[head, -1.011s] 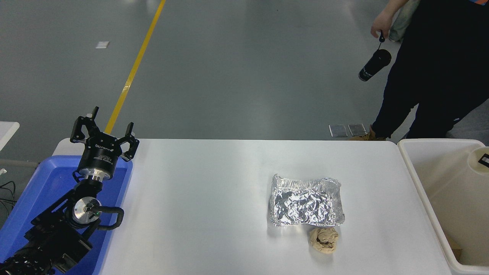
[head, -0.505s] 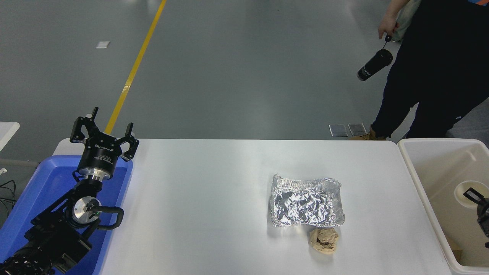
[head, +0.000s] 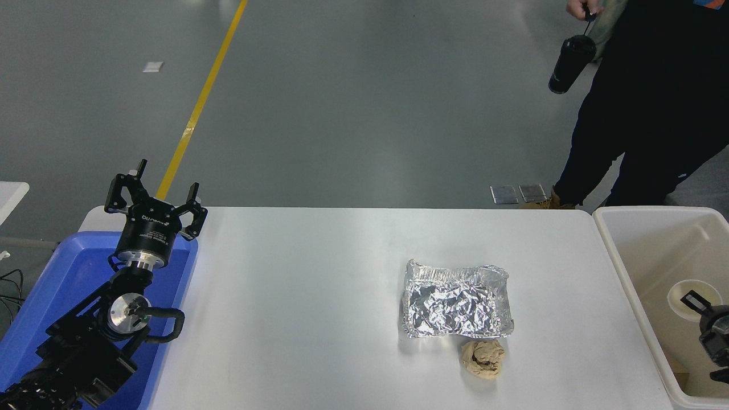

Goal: Pick up paper cup place in dustbin

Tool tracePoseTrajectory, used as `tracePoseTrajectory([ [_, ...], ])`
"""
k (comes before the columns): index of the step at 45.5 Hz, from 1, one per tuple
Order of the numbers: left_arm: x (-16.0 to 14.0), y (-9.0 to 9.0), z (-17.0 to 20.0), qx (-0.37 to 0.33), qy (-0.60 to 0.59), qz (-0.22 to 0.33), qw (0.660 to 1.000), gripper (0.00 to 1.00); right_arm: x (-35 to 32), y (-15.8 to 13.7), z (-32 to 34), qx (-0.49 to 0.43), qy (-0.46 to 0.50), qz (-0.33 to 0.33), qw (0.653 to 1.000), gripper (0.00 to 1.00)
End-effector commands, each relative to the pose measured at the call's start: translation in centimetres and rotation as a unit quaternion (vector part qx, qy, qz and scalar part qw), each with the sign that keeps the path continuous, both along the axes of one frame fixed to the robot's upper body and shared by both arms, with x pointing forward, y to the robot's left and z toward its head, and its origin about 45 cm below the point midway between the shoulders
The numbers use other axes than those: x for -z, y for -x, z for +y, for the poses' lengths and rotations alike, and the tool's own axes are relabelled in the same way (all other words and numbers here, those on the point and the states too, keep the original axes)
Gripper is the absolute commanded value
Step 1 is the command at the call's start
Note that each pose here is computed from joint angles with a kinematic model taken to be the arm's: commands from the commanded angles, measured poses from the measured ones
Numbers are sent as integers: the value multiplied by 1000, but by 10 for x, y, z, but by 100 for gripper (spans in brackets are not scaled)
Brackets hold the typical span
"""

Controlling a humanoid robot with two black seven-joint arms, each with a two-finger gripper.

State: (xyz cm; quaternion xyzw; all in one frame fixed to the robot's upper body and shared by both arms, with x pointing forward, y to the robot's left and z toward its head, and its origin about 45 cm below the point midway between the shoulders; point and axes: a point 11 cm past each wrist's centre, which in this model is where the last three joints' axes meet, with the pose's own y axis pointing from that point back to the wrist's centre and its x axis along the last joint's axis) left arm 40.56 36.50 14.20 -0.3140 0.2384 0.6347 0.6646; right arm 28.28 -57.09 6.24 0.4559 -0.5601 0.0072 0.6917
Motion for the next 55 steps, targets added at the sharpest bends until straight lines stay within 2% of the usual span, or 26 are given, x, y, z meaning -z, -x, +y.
tracePoseTrajectory([
  [1,-1,0,0,0,0,-1,1000,98,-3,-7,4,-2,22,-28,999,99],
  [7,0,0,0,0,0,0,1000,98,-6,-13,7,-3,24,-38,999,99],
  [18,-1,0,0,0,0,0,1000,98,-65,-99,40,-45,2,-106,993,100],
  [24,0,0,-1,1,0,0,1000,98,-103,-145,76,-110,4,-104,988,100],
  [30,-1,0,0,0,0,0,1000,98,-129,-171,112,-157,-4,-93,983,100],
  [40,-1,-1,-1,3,-1,0,1000,98,-170,-196,177,-221,-50,-74,971,100],
  [55,-1,-1,-1,3,-1,0,1000,98,-231,-205,259,-337,-10,27,941,100],
])
